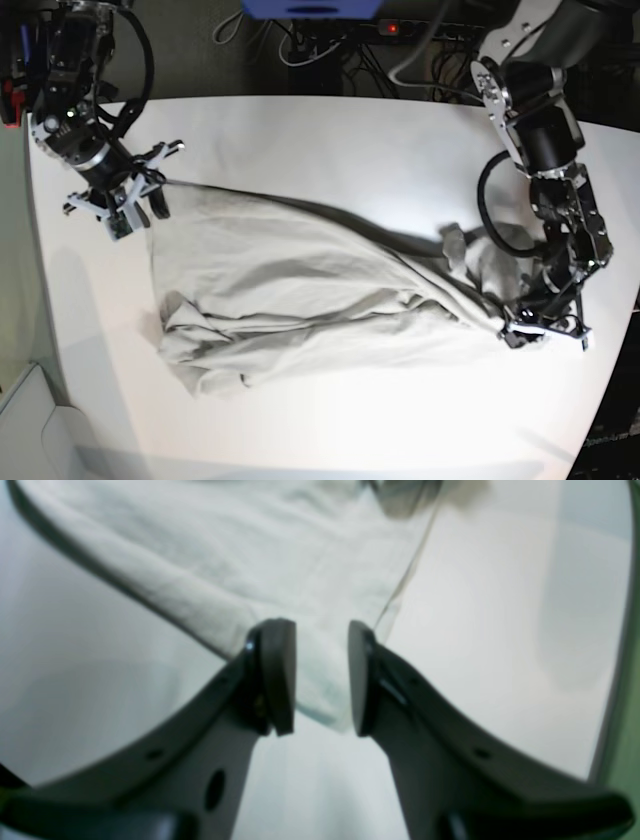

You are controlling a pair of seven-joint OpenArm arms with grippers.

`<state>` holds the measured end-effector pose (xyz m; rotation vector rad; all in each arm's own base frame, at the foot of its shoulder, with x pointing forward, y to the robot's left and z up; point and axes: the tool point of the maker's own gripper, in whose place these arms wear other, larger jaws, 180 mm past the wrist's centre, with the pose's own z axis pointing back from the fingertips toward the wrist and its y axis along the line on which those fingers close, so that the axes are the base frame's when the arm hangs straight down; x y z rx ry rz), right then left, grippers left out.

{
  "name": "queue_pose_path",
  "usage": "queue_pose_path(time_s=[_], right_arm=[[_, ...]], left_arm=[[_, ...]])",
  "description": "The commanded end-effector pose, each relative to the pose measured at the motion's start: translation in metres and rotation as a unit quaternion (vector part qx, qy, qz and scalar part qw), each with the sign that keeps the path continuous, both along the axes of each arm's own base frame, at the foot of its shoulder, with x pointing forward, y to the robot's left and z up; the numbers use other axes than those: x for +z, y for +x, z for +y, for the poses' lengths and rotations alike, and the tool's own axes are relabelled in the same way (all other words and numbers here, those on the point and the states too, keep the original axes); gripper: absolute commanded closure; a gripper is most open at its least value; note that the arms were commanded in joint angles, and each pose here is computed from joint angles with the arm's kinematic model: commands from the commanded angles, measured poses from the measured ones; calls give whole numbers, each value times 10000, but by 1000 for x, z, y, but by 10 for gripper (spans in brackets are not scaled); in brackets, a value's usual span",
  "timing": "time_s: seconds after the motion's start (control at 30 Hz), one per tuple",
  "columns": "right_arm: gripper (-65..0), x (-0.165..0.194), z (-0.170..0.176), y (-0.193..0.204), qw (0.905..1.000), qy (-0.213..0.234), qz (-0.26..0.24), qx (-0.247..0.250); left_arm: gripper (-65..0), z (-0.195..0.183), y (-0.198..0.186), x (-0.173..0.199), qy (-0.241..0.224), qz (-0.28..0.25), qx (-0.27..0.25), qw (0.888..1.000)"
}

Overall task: Layout the t-shirt on the table in an organized manner, then fold the t-shirt properly
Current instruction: 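Pull the folded shirt corner with the left gripper toward the shirt's middle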

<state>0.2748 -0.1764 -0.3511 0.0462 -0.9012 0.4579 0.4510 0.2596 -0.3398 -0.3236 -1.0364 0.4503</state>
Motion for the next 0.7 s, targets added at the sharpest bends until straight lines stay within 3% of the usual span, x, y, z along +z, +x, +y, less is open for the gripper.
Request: queue_pose_path(time_s=[0.0,0.13,0.23,0.33,0.5,0.67], right_arm=[[-206,11,1,4,9997,39,-219,73],[-225,3,1,-6,9999,36,-78,73],[-224,2,1,-7,9999,36,-62,73],[-224,2,1,-7,9999,36,-62,73],[-225,2,1,-7,10000,33,-55,72],[-225,2,2,-7,10000,40,-56,69]], left_arm=[[-234,7,14,28,105,-374,54,9992],[-448,5,13,24,117,-315,18,9994],[-547,13,8,23,166,-268,46,9995],[-623,13,-12,8,86,148,-124,9998],[-643,28,-64,-14,13,455,8,9990],[-610,29,-98,-26,102,591,-7,9982]])
